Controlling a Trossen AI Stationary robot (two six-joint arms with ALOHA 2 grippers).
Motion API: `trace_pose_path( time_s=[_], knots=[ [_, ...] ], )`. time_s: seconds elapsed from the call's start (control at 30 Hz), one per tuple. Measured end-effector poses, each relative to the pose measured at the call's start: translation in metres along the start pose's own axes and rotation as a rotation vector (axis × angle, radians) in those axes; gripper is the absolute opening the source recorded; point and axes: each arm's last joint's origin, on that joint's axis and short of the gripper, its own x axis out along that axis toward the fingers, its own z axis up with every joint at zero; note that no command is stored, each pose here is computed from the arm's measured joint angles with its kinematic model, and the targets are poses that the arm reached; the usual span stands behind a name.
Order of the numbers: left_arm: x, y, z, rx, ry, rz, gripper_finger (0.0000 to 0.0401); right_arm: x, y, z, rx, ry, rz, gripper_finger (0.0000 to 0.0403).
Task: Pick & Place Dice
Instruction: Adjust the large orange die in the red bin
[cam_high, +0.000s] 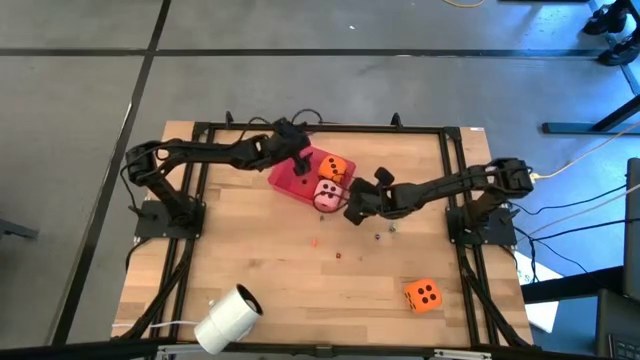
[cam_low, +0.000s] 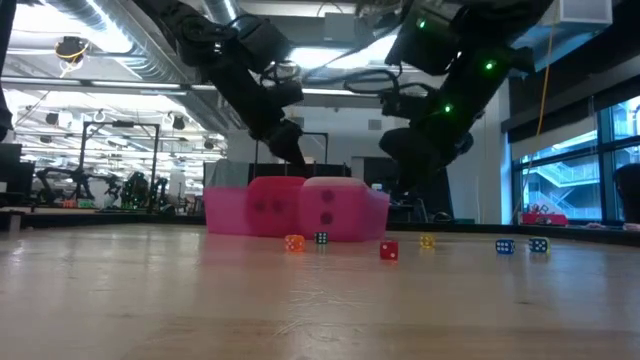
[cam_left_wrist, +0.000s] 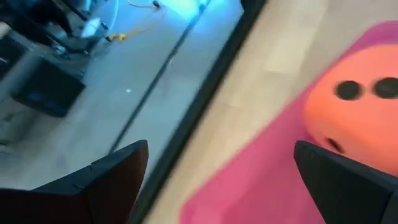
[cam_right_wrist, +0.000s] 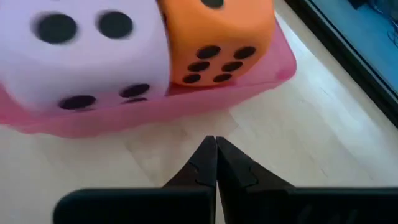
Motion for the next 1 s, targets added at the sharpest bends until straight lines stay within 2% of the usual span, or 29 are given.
trace_pose_path(
  time_s=[0.1, 0.2, 0.33, 0.43, 0.57, 0.73, 1.0],
  knots=[
    [0.005, 0.003, -0.006, 0.038, 0.025, -0.052, 0.0400, 0.007, -0.008, 0.004, 0.014, 0.022, 0.003, 0.0000],
    [0.015, 0.002, -0.012, 0.023, 0.044, -0.103, 0.0400, 0.017, -0.015, 0.004, 0.008, 0.087, 0.061, 0.0000],
    [0.031, 0.000, -0.023, 0.034, 0.084, -0.115, 0.0400, 0.029, -0.022, 0.004, 0.004, 0.137, 0.083, 0.0000],
    [0.041, 0.000, -0.024, 0.030, 0.056, -0.110, 0.0400, 0.036, -0.026, 0.005, 0.002, 0.158, 0.095, 0.0000],
    [0.055, -0.001, -0.017, 0.020, 0.034, -0.166, 0.0400, 0.050, -0.034, 0.009, -0.004, 0.141, 0.091, 0.0000],
    [0.061, -0.004, -0.006, 0.042, 0.060, -0.181, 0.0400, 0.067, -0.035, 0.013, -0.027, 0.119, 0.169, 0.0000],
    [0.053, -0.015, 0.013, 0.114, 0.090, -0.185, 0.0400, 0.064, -0.034, 0.017, -0.056, 0.083, 0.168, 0.0000]
  ],
)
